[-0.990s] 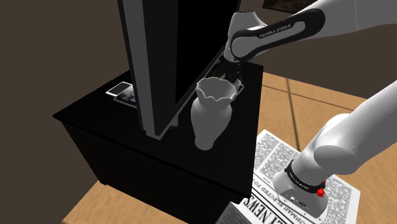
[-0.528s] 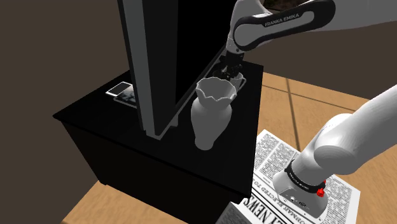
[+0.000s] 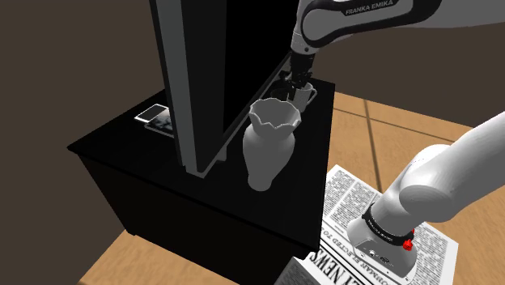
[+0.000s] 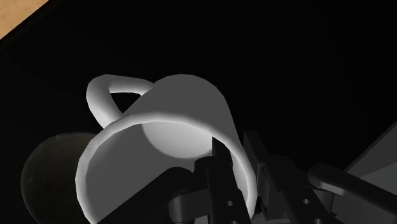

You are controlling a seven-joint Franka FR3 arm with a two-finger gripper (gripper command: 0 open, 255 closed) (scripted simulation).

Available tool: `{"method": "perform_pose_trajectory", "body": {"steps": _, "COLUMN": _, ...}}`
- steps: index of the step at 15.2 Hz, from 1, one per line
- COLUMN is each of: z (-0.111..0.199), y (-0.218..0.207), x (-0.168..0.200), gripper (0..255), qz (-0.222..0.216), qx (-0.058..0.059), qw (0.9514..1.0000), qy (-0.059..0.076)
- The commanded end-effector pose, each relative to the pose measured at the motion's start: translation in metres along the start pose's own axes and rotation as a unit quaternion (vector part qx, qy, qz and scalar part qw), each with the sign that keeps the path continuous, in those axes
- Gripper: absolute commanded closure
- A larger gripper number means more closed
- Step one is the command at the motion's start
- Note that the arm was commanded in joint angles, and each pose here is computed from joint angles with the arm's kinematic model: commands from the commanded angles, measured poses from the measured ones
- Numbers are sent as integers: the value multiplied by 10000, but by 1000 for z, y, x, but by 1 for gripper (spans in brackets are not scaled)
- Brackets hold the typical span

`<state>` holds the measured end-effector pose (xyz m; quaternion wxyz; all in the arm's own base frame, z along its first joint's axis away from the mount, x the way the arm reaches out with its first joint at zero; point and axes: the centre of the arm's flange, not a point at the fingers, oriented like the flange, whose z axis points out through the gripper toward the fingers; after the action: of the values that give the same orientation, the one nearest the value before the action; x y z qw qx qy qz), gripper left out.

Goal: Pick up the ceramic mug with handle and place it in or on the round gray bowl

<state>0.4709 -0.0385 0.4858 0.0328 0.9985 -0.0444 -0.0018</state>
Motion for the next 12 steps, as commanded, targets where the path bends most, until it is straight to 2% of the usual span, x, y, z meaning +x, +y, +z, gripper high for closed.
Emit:
{"method": "perform_pose_trajectory", "body": {"steps": 1, "z": -10, "y": 0, "x": 0, "gripper": 255, "qz": 0, "qx": 0, "qw": 10000, "qy": -1}}
{"method": "perform_pose_trajectory", "body": {"steps": 6, "z": -34, "y": 1, "x": 0, "gripper": 255, "qz": 0, "qx": 0, "qw": 10000, "qy": -1}}
{"method": "perform_pose_trajectory", "body": {"steps": 12, "z": -41, "y": 61, "x": 51, "gripper": 255, "qz": 0, "qx": 0, "qw": 10000, "qy": -1}}
